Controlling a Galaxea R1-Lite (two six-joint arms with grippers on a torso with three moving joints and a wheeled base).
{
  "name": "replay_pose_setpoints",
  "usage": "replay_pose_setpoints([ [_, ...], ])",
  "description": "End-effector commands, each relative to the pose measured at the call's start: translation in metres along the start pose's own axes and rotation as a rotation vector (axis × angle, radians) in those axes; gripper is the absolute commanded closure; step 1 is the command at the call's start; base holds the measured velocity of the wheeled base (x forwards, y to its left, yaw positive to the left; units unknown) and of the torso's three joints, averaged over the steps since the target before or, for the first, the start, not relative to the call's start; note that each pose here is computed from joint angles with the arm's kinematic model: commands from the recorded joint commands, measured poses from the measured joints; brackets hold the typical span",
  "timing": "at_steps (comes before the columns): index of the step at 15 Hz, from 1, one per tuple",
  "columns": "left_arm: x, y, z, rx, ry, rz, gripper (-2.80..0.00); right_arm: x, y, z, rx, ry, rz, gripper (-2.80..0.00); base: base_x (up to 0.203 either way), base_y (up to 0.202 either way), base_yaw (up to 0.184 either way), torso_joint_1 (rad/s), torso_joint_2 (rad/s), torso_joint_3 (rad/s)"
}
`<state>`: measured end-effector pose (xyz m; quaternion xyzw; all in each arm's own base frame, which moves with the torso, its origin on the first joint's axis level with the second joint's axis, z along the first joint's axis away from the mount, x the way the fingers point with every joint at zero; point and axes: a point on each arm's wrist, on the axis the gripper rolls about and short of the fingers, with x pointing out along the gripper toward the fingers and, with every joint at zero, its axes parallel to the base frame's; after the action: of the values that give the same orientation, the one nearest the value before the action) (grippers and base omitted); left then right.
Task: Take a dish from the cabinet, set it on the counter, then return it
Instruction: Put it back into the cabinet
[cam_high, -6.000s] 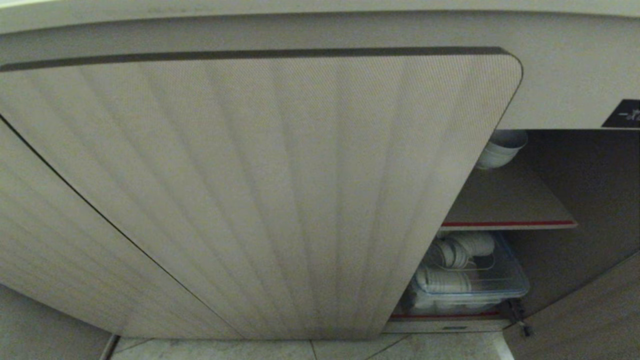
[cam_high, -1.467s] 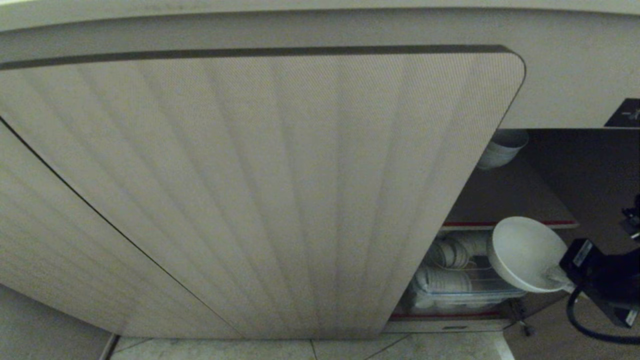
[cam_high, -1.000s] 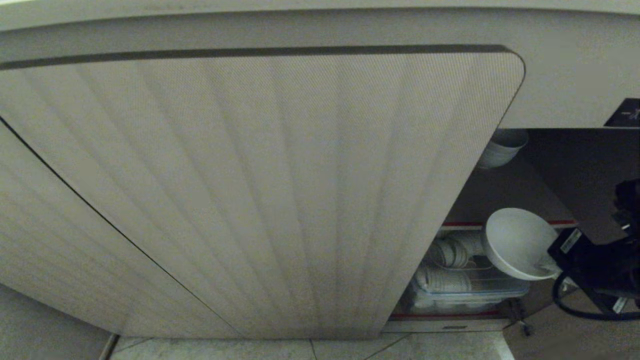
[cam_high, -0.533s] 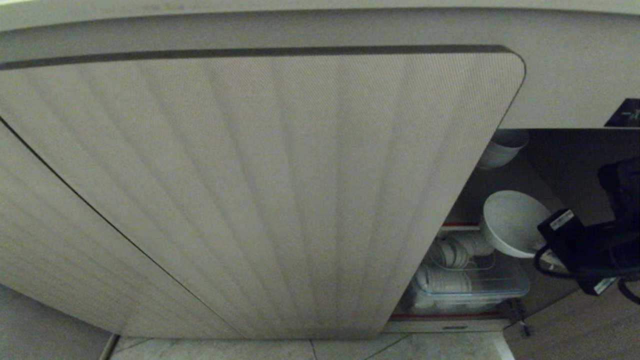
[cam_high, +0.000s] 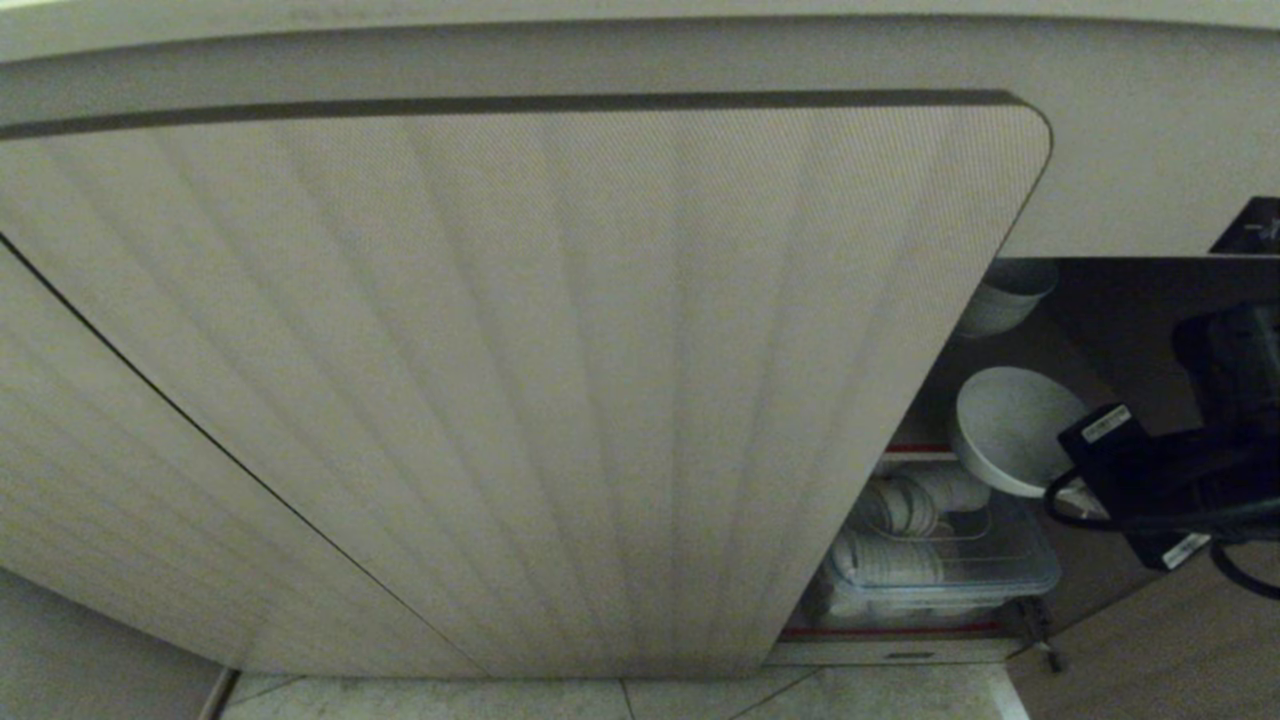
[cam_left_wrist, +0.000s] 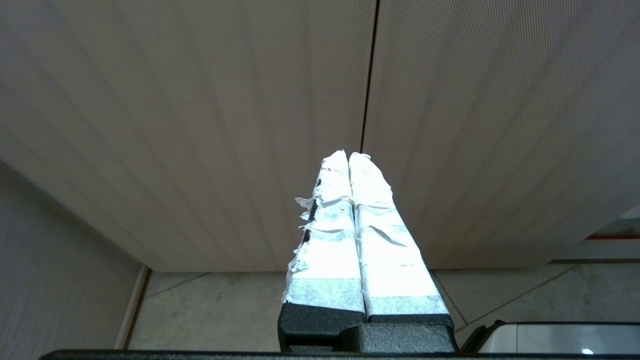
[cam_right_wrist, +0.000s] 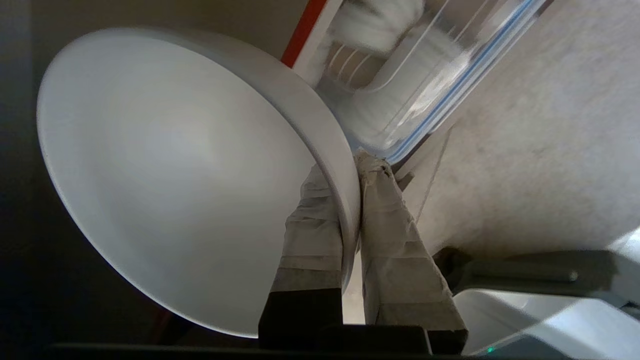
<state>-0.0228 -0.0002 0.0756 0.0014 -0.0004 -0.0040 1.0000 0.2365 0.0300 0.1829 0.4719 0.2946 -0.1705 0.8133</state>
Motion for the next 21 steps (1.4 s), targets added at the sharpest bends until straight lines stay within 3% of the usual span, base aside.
replay_pose_setpoints([
  [1, 0.0, 0.0, 0.0, 0.0, -0.001, 0.0, 0.0, 0.007, 0.003, -0.002, -0.006, 0.006, -0.012, 0.0, 0.0, 0.0, 0.0, 0.0, 0.0, 0.0],
  [6, 0.0, 0.0, 0.0, 0.0, -0.001, 0.0, 0.0, 0.017, 0.014, 0.001, -0.093, 0.006, -0.016, 0.0, 0.0, 0.0, 0.0, 0.0, 0.0, 0.0],
  [10, 0.0, 0.0, 0.0, 0.0, -0.001, 0.0, 0.0, 0.023, 0.012, 0.0, -0.104, 0.045, -0.085, 0.0, 0.0, 0.0, 0.0, 0.0, 0.0, 0.0],
  [21, 0.0, 0.0, 0.0, 0.0, -0.001, 0.0, 0.0, 0.04, 0.04, 0.01, -0.089, 0.054, -0.086, 0.0, 0.0, 0.0, 0.0, 0.0, 0.0, 0.0],
])
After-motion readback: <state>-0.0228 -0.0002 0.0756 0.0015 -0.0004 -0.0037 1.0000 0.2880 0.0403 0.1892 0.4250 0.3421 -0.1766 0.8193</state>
